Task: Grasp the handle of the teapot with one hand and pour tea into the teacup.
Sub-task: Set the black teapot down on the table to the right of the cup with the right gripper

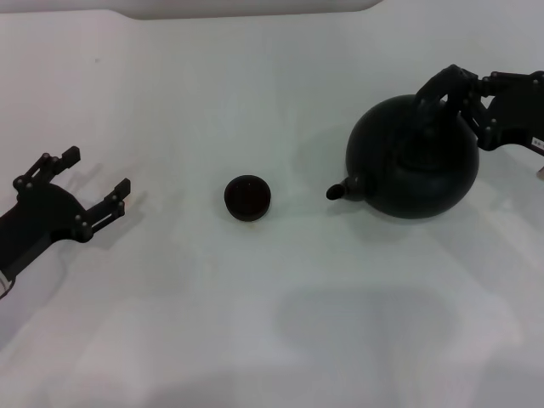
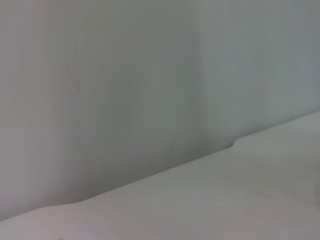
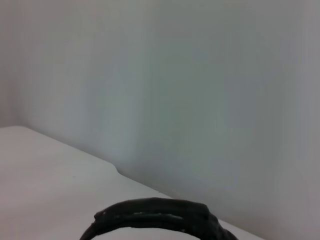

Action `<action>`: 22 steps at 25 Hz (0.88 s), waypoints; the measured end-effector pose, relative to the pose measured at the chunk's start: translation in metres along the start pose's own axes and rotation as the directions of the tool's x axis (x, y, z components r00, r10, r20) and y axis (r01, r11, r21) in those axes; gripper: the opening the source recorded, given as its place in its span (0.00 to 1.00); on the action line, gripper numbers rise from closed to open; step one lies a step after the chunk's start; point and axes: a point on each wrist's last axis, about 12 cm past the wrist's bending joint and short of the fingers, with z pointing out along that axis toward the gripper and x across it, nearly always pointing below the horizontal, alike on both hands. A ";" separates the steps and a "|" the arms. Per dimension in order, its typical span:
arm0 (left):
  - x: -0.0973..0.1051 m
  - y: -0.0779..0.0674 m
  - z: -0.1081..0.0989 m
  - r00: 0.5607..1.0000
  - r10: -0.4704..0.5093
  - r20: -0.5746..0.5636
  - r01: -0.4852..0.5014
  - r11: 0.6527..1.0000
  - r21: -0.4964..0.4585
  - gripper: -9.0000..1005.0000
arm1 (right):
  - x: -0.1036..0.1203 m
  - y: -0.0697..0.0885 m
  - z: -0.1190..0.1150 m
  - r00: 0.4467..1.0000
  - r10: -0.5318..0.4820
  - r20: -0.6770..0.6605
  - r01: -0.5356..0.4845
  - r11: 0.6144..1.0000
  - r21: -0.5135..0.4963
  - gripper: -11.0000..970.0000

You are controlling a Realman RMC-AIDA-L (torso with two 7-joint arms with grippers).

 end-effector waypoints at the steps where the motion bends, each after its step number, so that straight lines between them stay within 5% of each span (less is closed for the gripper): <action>1: 0.000 0.000 0.000 1.000 0.000 0.000 0.000 1.000 0.000 0.86 | 0.000 0.000 0.000 1.000 0.000 -0.001 0.000 1.000 0.002 0.13; 22: 0.000 0.000 0.000 1.000 0.001 0.001 -0.001 1.000 0.001 0.85 | 0.004 -0.002 0.000 1.000 -0.010 -0.010 0.010 1.000 0.003 0.13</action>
